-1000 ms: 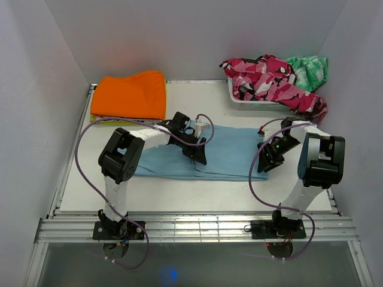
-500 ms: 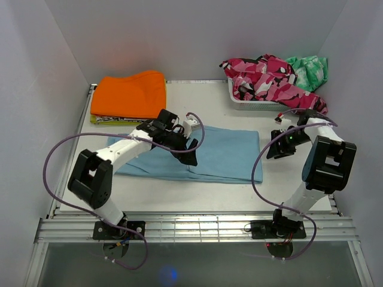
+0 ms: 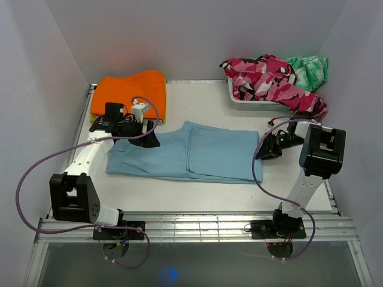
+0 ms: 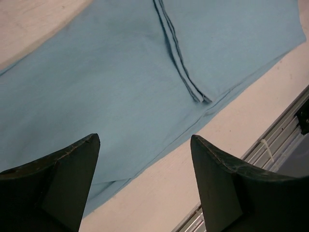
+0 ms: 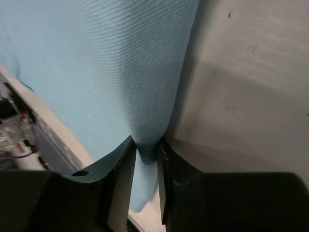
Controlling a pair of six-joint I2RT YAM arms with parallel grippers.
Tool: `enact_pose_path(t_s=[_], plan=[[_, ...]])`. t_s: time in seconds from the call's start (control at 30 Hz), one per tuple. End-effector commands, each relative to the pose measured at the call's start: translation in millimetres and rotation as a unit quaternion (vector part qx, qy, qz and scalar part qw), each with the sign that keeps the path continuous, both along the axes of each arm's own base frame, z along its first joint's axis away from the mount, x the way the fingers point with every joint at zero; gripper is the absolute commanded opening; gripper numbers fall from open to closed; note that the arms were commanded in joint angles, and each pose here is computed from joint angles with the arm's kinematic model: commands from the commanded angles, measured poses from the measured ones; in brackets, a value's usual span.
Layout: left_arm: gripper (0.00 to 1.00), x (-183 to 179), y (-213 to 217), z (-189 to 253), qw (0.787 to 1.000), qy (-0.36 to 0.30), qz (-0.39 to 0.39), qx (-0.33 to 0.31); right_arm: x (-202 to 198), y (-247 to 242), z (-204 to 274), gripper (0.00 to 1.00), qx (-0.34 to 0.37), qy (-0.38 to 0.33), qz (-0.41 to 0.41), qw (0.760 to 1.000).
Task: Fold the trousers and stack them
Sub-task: Fold the trousers
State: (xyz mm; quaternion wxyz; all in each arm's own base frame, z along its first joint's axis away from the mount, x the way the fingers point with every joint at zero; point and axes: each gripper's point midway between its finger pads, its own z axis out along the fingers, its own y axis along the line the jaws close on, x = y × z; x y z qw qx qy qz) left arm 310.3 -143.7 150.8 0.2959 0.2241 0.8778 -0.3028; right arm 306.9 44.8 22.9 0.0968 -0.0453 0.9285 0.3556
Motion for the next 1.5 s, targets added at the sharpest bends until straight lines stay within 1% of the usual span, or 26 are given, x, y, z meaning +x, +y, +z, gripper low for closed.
enact_pose_path(t_s=[0.0, 0.07, 0.1, 0.2, 0.23, 0.27, 0.4, 0.47, 0.5, 0.57, 0.6, 0.7, 0.77, 0.8, 0.83, 0.93, 1.07, 1.1, 1.17, 1.2, 1.27, 1.3, 1.37, 1.4, 1.43, 1.47], plan=[[0.87, -4.3, 22.7, 21.6, 0.999, -0.025, 0.021, -0.016, -6.6, 7.3, -22.1, 0.27, 0.012, 0.02, 0.003, 1.0], [0.87, -4.6, 33.3, 21.6, 0.999, -0.021, 0.036, -0.02, -7.2, 6.9, -21.7, 0.1, 0.013, 0.02, 0.005, 1.0], [0.87, 0.1, 51.7, 20.7, 0.998, -0.02, 0.062, -0.019, -7.2, 4.1, -19.9, 0.08, 0.011, 0.017, 0.004, 1.0], [0.87, 0.4, 75.1, 15.0, 0.995, -0.009, 0.093, -0.016, -6.4, -8.0, -4.5, 0.08, 0.009, 0.007, -0.004, 1.0], [0.87, -0.1, 81.9, 12.7, 0.995, -0.009, 0.099, -0.013, -1.4, -14.8, 6.3, 0.08, 0.004, -0.013, -0.001, 1.0], [0.87, -1.2, 94.7, 7.6, 0.993, -0.002, 0.118, -0.01, -6.7, -25.0, 12.8, 0.08, 0.003, -0.004, -0.011, 1.0], [0.91, -8.8, 128.4, -12.5, 0.986, 0.026, 0.164, 0.0, -6.3, -63.6, 48.4, 0.08, -0.036, -0.042, -0.017, 0.998], [0.91, -12.5, 139.3, -23.4, 0.984, 0.036, 0.172, 0.008, -1.6, -83.0, 63.5, 0.08, -0.06, -0.067, -0.009, 0.996], [0.91, -16.2, 139.4, -33.2, 0.984, 0.048, 0.169, 0.011, -6.4, -84.8, 71.9, 0.08, -0.061, -0.063, -0.006, 0.996], [0.92, -16.9, 137.9, -40.2, 0.986, 0.046, 0.16, 0.009, -5.2, -88.7, 82.9, 0.08, -0.065, -0.076, 0.004, 0.995], [0.97, -17.5, 133.0, -42.5, 0.987, 0.049, 0.152, -0.004, -4.8, -87.3, 93.6, 0.08, -0.06, -0.08, 0.007, 0.995], [0.98, -16.3, 122.2, -52.4, 0.988, 0.062, 0.139, -0.031, 1.0, -77.9, 113.8, 0.08, -0.03, -0.1, 0.008, 0.994], [0.98, -14.3, 112.1, -61.2, 0.988, 0.077, 0.125, -0.048, 2.1, -64.2, 126.3, 0.08, 0.006, -0.104, 0.008, 0.995], [0.97, -13.2, 107.6, -62.8, 0.987, 0.084, 0.124, -0.056, 4.1, -60.0, 133.3, 0.08, 0.016, -0.11, 0.007, 0.994], [0.92, -11.2, 99.8, -67.5, 0.986, 0.091, 0.118, -0.068, 5.3, -48.4, 141.4, 0.08, 0.041, -0.115, 0.009, 0.993], [0.82, -5.2, 88.5, -76.7, 0.986, 0.099, 0.111, -0.075, 8.1, -28.7, 157.1, 0.08, 0.075, -0.123, 0.006, 0.99], [0.83, -3.3, 70.7, -92.3, 0.983, 0.124, 0.104, -0.089, 13.4, 11.5, 173.1, 0.08, 0.102, -0.143, 0.029, 0.984], [0.84, -2.2, 69.9, -95.9, 0.982, 0.126, 0.106, -0.087, 13.2, 18.4, 179.4, 0.08, 0.101, -0.153, 0.033, 0.982], [0.86, 2.3, 72.4, -106.3, 0.981, 0.132, 0.124, -0.073, 10.9, 38.9, 183.0, 0.08, 0.114, -0.145, 0.038, 0.982], [0.81, 2.3, 73.0, -115.1, 0.979, 0.144, 0.129, -0.069, 15.3, 44.5, 186.5, 0.08, 0.11, -0.164, 0.044, 0.979], [0.72, 5.4, 75.2, -122.8, 0.975, 0.157, 0.143, -0.064, 12.8, 65.0, 187.6, 0.08, 0.119, -0.153, 0.054, 0.98], [0.63, 4.6, 74.7, -128.0, 0.973, 0.167, 0.145, -0.066, 17.2, 70.8, 189.3, 0.08, 0.119, -0.167, 0.06, 0.977], [0.51, 4.9, 70.3, -129.9, 0.972, 0.172, 0.14, -0.075, 14.2, 91.1, 190.8, 0.08, 0.128, -0.158, 0.072, 0.976], [0.36, 3.9, 66.8, -129.7, 0.972, 0.173, 0.135, -0.081, 14.0, 97.1, 189.4, 0.08, 0.132, -0.156, 0.075, 0.976], [0.29, 3.6, 64.4, -131.1, 0.972, 0.176, 0.131, -0.086, 19.1, 103.1, 190.5, 0.08, 0.134, -0.17, 0.08, 0.973], [0.22, 2.3, 60.6, -130.4, 0.971, 0.178, 0.126, -0.094, 15.0, 119.9, 191.7, 0.08, 0.145, -0.159, 0.088, 0.973]])
